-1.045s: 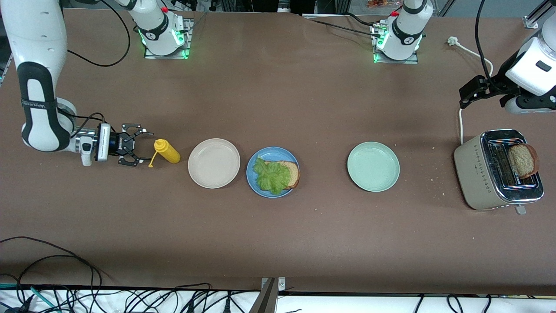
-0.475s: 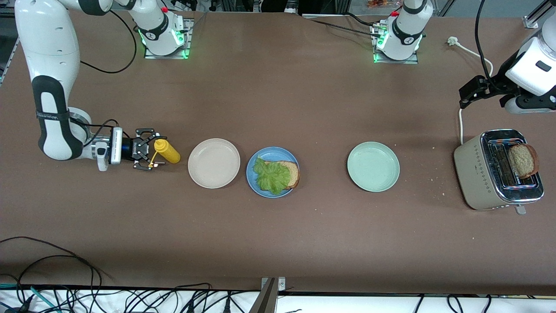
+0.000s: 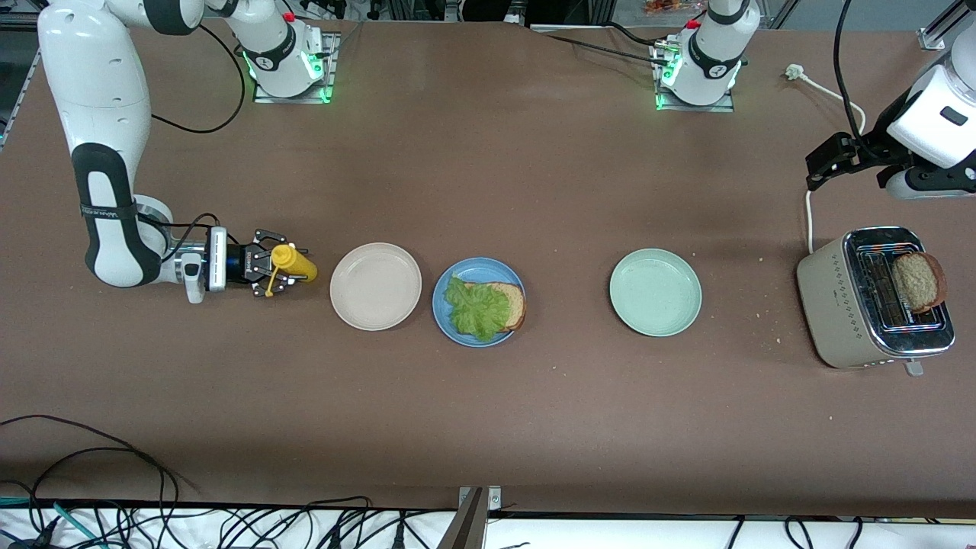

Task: Make sandwich in blue plate with both arms
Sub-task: 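Grasp the yellow squeeze bottle with the right gripper and lift it, then carry the yellow bottle over the blue plate, tip pointing down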

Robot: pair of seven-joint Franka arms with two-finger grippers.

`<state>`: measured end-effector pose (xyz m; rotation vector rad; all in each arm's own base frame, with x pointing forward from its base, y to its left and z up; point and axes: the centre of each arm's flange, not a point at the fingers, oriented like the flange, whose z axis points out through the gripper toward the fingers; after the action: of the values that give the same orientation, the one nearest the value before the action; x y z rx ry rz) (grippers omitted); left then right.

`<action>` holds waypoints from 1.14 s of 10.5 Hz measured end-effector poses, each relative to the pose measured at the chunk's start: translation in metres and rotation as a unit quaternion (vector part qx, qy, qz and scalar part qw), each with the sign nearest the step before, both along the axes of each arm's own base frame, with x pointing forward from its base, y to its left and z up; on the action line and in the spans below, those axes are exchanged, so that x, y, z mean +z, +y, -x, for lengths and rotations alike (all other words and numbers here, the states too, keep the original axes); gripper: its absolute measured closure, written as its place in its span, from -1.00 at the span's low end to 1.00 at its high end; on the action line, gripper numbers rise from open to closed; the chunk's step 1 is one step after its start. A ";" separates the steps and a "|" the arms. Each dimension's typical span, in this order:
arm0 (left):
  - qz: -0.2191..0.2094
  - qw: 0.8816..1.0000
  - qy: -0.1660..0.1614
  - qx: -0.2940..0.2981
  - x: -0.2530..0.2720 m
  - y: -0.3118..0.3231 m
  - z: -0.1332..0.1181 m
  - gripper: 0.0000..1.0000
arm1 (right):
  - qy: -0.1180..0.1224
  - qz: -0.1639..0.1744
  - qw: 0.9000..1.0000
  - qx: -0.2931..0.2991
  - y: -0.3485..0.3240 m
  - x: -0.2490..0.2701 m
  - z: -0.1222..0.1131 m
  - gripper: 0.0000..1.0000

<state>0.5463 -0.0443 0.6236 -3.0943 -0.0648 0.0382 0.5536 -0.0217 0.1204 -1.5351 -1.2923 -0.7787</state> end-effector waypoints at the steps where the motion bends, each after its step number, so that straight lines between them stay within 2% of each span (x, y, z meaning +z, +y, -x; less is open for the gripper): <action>1: 0.000 1.000 0.000 0.000 0.000 0.000 0.000 -1.00 | 0.000 0.000 1.000 -0.001 -0.001 0.000 0.000 0.25; 2: 0.000 1.000 0.000 0.000 0.000 0.000 0.000 -1.00 | 0.001 0.000 1.000 -0.001 -0.001 -0.001 0.000 0.49; 3: 0.000 1.000 0.000 0.000 0.000 0.000 0.000 -1.00 | 0.002 0.001 1.000 -0.003 -0.002 -0.001 0.000 0.59; 4: 0.000 1.000 0.000 0.000 0.000 0.000 0.000 -1.00 | 0.014 0.004 1.000 -0.008 -0.003 0.000 -0.001 0.65; 6: 0.000 1.000 0.000 0.000 0.000 0.000 0.000 -1.00 | 0.063 0.025 0.998 -0.018 -0.004 0.014 -0.019 0.85; 8: 0.000 1.000 0.000 0.000 0.000 0.000 0.000 -1.00 | 0.108 0.082 0.991 -0.003 0.001 0.046 -0.052 0.85; 9: 0.000 1.000 0.000 0.000 0.000 0.000 0.000 -1.00 | 0.133 0.123 0.983 0.005 0.009 0.069 -0.072 0.86; 10: 0.000 1.000 0.000 0.000 0.000 0.000 0.000 -1.00 | 0.152 0.176 0.973 0.014 0.026 0.096 -0.093 0.86; 12: 0.000 1.000 0.000 0.000 0.000 0.000 0.000 -1.00 | 0.176 0.289 0.941 0.027 0.079 0.143 -0.119 0.86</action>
<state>0.5463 -0.0444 0.6236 -3.0943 -0.0646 0.0382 0.6730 0.0569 0.2637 -1.9772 -1.3420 -0.0623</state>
